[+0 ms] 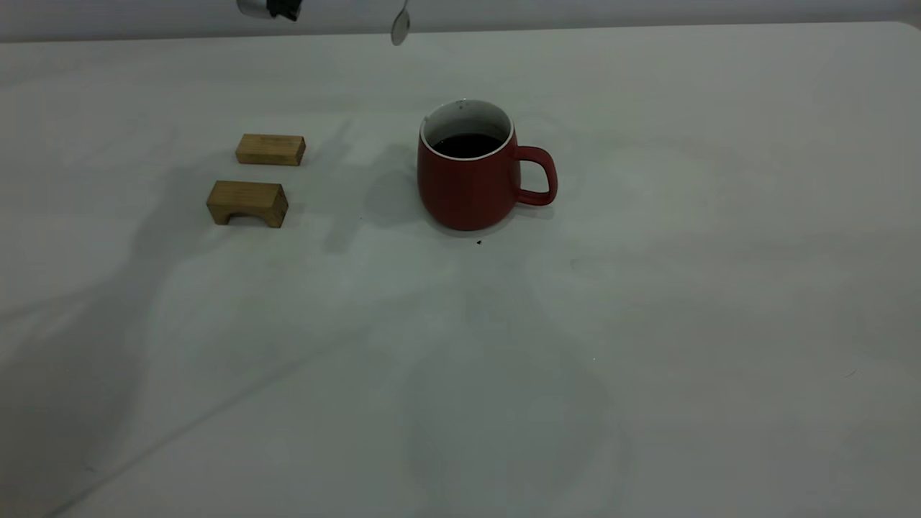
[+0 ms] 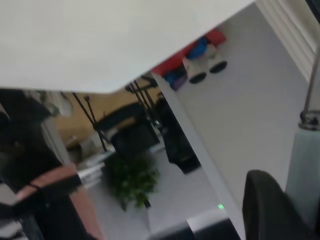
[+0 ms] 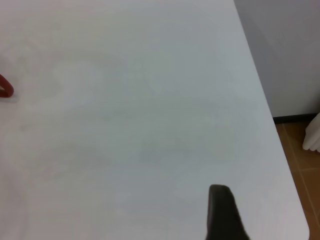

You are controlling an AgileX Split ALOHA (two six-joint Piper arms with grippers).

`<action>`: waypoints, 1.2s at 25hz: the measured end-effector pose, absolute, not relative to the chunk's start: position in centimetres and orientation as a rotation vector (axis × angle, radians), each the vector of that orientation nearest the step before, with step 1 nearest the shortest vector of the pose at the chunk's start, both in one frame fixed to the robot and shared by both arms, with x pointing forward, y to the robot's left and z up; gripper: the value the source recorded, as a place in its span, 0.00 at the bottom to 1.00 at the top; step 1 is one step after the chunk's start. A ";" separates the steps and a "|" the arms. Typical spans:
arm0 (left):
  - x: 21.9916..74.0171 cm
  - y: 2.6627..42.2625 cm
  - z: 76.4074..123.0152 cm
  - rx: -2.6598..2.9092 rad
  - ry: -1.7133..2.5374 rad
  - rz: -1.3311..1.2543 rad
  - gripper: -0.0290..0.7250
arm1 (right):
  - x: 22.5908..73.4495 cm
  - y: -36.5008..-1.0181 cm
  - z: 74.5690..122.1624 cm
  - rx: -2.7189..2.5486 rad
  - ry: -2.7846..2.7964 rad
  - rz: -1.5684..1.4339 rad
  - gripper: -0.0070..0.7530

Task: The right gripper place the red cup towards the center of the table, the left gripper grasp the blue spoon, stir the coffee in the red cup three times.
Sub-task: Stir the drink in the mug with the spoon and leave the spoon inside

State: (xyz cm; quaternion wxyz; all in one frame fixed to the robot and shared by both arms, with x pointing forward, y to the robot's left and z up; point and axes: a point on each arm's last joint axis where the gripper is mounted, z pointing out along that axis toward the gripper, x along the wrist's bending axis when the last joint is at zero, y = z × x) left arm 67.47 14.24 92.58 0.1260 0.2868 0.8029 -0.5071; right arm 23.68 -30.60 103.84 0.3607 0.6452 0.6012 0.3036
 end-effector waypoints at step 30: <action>67.8 8.2 87.0 -0.035 2.586 -1.727 0.24 | 23.7 -30.6 103.8 1.663 1.549 0.782 0.66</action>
